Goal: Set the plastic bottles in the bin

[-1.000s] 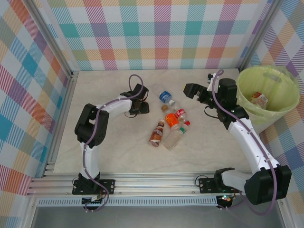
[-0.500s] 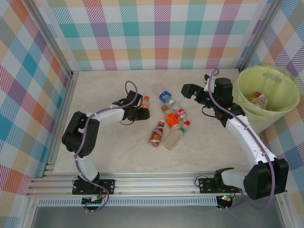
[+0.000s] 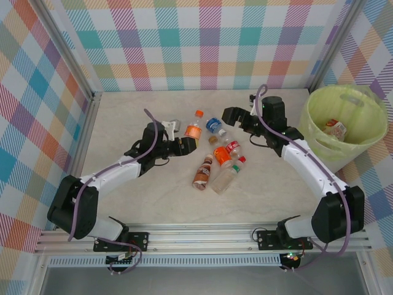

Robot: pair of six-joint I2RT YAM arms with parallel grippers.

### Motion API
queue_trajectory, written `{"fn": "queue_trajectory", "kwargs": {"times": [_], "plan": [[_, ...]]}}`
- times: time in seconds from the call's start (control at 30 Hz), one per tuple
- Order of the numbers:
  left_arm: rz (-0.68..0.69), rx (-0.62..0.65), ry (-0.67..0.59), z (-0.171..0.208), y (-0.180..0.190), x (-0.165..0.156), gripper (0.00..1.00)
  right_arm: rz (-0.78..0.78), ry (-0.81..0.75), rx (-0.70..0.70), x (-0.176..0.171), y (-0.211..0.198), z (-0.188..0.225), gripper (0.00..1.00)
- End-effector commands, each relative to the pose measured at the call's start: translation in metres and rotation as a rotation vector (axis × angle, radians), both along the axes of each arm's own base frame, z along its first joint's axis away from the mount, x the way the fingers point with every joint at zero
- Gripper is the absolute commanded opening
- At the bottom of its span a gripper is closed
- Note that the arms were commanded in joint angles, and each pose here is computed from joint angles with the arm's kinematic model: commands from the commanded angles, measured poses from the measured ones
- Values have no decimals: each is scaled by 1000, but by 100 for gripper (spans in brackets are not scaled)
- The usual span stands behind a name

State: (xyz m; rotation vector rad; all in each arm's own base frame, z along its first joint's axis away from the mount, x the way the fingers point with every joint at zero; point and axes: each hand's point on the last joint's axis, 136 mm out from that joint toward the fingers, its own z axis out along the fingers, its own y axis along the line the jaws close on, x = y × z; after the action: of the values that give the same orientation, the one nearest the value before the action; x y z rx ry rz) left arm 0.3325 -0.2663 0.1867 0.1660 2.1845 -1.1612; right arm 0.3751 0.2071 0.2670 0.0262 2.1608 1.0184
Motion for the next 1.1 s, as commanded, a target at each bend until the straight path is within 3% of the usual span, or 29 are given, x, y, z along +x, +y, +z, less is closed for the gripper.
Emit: {"fn": "queue_trajectory", "kwargs": {"times": [0.0,0.27,0.43,0.7,0.83,0.93,1.07], "plan": [[-138,-159,-47,35,-19,-20,0,74,-29,77,-1,25,24,100],[-201,-213,-71,46,-29,-40,0,99,10,277,5,50,37,100],[-211,-220,-84,50,-32,-44,0,144,37,200,6,66,26,100],[-154,-217,-69,49,-30,-35,0,340,102,212,-8,105,9,97],[-159,-224,-64,51,-32,-33,0,339,114,181,-10,111,-1,88],[-153,-214,-51,47,-33,-31,0,367,93,197,-13,114,4,74],[-154,-211,-20,42,-37,-28,10,342,60,178,-10,110,7,56]]}}
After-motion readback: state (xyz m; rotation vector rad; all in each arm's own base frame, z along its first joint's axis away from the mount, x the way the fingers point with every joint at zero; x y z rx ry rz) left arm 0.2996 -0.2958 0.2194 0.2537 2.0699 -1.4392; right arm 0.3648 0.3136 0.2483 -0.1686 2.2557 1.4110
